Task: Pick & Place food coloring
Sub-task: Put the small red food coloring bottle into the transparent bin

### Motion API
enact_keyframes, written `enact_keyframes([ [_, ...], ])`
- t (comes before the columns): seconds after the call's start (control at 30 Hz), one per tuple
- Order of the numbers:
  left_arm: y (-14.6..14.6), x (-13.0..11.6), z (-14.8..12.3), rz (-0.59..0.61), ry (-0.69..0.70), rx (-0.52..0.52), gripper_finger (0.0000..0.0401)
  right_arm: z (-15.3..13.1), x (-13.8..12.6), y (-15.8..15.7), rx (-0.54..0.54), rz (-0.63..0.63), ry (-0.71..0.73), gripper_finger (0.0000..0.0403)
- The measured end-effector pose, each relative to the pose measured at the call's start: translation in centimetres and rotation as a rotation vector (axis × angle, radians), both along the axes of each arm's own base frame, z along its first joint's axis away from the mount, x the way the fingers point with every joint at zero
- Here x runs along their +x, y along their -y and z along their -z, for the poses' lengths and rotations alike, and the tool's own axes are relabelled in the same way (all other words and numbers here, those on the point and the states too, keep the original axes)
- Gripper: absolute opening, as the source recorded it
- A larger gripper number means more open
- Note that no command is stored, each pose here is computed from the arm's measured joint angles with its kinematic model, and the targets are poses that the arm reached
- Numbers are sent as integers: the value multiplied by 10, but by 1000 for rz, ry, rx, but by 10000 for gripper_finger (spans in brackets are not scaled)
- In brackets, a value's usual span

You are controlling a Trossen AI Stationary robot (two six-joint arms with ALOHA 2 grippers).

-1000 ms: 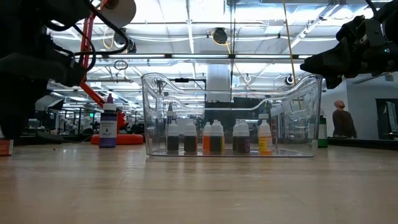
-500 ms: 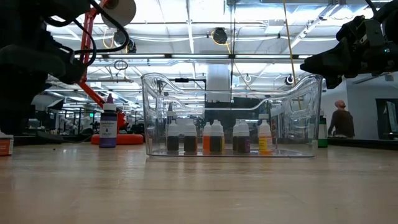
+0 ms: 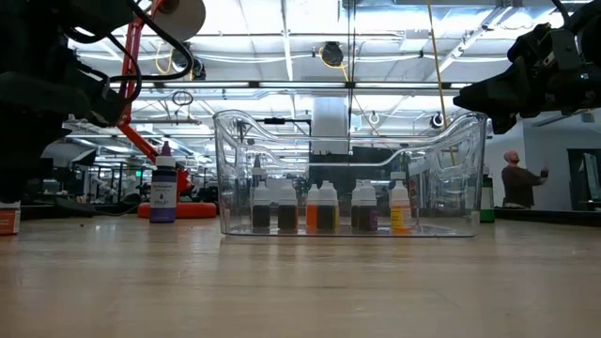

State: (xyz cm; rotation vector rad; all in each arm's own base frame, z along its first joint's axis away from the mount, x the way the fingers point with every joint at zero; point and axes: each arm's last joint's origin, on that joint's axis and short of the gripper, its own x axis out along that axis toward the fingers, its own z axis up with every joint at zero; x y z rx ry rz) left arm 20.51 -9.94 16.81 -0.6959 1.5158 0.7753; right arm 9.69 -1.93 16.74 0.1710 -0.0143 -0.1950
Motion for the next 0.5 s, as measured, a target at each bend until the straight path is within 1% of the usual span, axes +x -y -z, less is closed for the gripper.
enact_keyframes([
  [0.23,0,0,0,-8,3,2,103,0,0,0,0,-1,1,89],
  [0.37,0,1,0,-7,22,21,71,0,0,0,0,0,0,89],
  [0.43,0,2,0,-3,37,26,57,0,0,0,0,-1,0,89],
  [0.5,0,4,0,15,58,29,52,0,0,0,0,0,0,89],
])
